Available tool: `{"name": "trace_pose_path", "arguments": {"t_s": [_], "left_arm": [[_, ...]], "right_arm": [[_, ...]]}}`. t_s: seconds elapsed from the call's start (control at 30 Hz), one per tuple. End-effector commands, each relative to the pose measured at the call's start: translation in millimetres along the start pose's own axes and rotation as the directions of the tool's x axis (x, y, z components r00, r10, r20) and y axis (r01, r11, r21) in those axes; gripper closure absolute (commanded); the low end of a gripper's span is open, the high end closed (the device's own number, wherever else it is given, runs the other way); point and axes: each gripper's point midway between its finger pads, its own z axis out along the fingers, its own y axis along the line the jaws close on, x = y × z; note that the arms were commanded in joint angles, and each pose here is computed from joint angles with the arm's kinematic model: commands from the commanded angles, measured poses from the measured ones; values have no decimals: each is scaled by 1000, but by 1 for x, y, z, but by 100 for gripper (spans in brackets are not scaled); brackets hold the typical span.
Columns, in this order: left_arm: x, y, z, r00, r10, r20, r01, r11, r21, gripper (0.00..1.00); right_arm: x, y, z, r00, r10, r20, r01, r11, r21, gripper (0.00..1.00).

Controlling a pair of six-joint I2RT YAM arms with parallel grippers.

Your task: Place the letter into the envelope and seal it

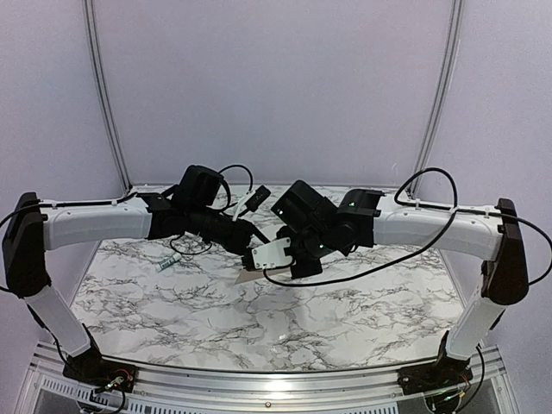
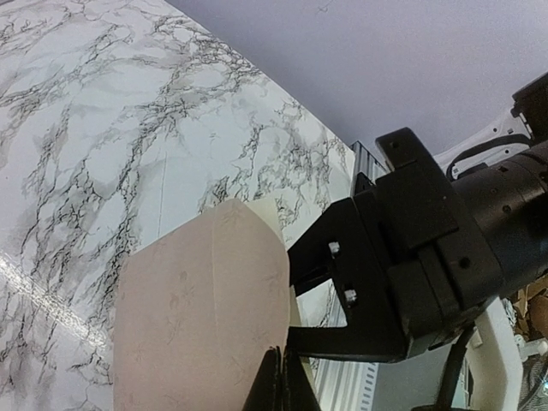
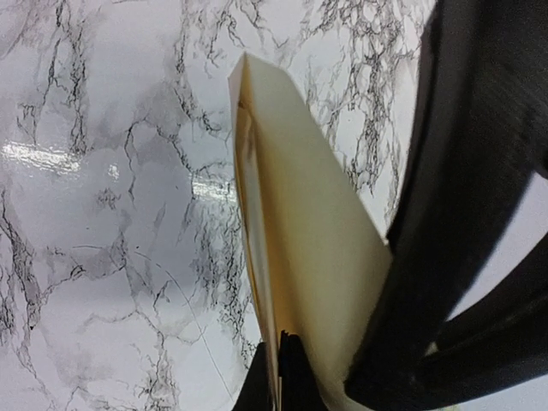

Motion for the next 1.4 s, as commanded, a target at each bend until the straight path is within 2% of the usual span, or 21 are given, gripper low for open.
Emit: {"name": "trace_pose_path", "arguments": {"t_s": [0.0, 0.17, 0.33, 0.43, 0.73, 1.0, 1.37], "left_arm": [[-1, -7, -6, 999, 37, 17, -38, 999, 22, 100], [0, -5, -7, 999, 43, 18, -44, 999, 16, 100], [-2, -5, -8, 999, 46, 20, -46, 999, 19, 100], [-3, -6, -8, 999, 48, 21, -49, 999, 24, 100], [-3, -7, -9, 999, 50, 19, -50, 998, 26, 100], [-6, -13, -11, 998, 56, 22, -57, 997, 44, 100], [-3, -17, -11, 998, 54, 12, -55, 996, 73, 100]], "right_arm": [[-12, -7, -13, 998, 26, 58, -27, 999, 25, 95], [-14, -8, -26, 995, 43, 86, -44, 999, 19, 76], [-17, -8, -33, 993, 53, 104, -55, 998, 14, 73], [-17, -7, -32, 993, 55, 108, -56, 998, 12, 77], [-24, -8, -30, 991, 48, 127, -48, 999, -3, 100], [-22, -3, -13, 995, 22, 93, -20, 1000, -24, 100], [-29, -5, 0, 994, 17, 104, -15, 1000, -24, 100]]}}
